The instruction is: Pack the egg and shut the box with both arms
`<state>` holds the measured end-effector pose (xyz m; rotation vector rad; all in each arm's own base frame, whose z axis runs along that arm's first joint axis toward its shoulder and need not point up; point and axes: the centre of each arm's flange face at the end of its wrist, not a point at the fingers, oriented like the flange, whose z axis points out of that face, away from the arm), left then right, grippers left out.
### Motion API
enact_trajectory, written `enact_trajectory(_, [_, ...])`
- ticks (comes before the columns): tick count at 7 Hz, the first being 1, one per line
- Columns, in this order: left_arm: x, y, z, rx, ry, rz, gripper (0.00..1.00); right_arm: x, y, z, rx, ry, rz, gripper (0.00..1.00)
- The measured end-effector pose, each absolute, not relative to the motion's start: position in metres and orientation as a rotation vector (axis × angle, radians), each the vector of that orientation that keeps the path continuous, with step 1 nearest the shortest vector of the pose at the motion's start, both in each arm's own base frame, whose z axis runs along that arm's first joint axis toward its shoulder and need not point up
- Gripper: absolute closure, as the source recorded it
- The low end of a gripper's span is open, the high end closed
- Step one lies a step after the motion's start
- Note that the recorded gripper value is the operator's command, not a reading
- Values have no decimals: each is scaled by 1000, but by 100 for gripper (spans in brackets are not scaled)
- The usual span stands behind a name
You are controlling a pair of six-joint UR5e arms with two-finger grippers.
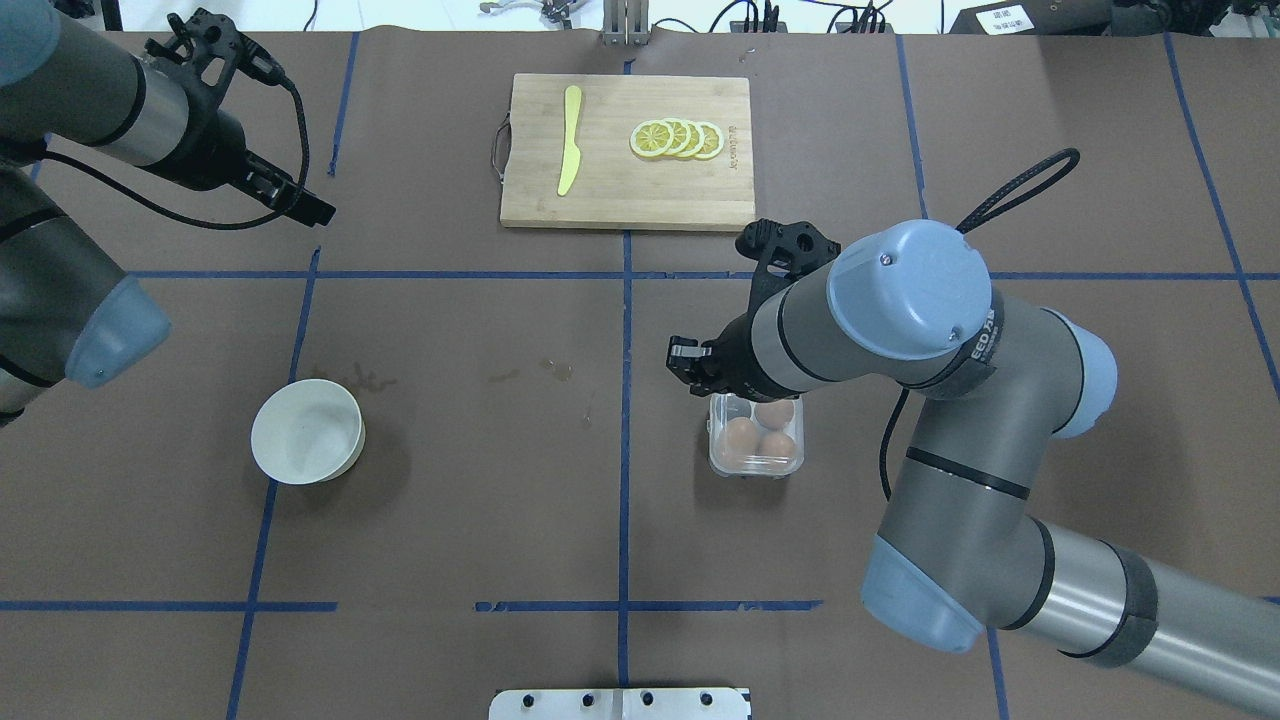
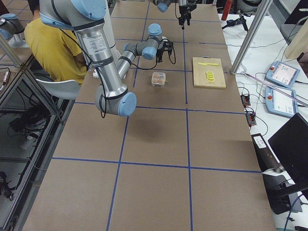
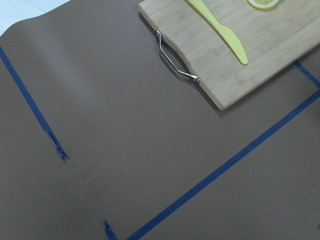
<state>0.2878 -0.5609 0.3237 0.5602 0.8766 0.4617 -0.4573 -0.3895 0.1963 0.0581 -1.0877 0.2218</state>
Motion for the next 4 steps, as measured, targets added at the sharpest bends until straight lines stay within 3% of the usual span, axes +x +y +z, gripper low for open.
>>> enact_trajectory(1, [282,-562,324,563,874,455,1,-440,-403,197,62,-1086,236,68])
enact_trajectory(2, [269,-564,334,561,860,440,1,-416,-421,209,62,-1073,263,1])
enact_trajectory(4, [207,-574,385,578,768,460,1,-350,-448,264,77,-1005,333,0])
